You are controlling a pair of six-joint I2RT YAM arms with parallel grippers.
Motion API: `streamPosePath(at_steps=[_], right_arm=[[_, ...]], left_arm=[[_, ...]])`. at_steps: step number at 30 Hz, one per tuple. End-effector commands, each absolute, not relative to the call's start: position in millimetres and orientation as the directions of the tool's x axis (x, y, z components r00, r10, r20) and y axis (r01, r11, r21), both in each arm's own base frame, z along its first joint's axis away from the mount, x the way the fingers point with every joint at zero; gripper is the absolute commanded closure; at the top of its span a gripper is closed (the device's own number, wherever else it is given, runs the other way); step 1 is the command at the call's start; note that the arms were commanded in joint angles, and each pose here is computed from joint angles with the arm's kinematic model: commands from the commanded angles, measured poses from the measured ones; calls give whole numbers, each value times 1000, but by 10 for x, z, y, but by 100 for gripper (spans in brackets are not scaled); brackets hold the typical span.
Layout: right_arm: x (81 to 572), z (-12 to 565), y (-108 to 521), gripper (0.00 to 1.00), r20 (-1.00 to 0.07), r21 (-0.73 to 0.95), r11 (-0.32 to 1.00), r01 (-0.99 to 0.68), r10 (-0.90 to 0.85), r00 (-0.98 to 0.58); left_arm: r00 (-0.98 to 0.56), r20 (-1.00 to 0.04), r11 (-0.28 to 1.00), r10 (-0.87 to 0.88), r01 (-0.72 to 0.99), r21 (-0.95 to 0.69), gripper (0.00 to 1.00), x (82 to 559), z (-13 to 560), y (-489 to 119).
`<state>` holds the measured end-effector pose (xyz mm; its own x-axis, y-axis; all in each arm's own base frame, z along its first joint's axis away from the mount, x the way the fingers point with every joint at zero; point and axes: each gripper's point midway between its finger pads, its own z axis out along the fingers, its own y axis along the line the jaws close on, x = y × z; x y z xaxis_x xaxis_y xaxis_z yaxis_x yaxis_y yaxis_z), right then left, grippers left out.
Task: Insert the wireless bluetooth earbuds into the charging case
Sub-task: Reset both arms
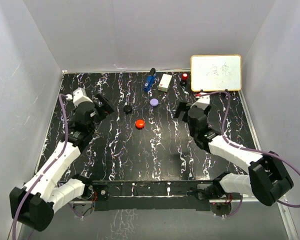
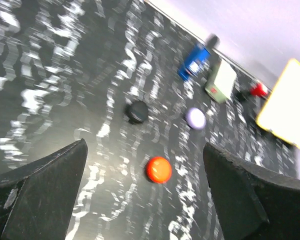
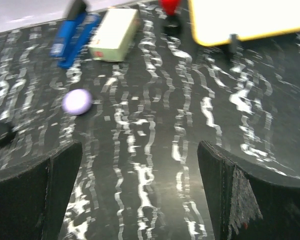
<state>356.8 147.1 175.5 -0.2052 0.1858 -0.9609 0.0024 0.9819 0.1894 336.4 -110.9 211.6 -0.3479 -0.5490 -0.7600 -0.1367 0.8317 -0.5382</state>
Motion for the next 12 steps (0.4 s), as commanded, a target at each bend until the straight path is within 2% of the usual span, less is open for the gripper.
streamPosePath(at_steps=[1, 5, 12], right_arm=[[3663, 1750, 1056, 2, -917, 294, 943, 159, 325, -231], [3639, 1725, 1053, 2, -911, 305, 942, 141, 332, -246], [3625, 1724, 1088, 2, -909, 308, 944, 116, 328, -257]], left_arm=[[-326, -860, 870, -392, -436, -232, 2, 3069, 1962, -288], [-317, -880, 831, -354, -538, -140, 2, 2979, 1991, -42], [-278, -877, 806, -391, -563, -182, 2, 2945, 2056, -9]])
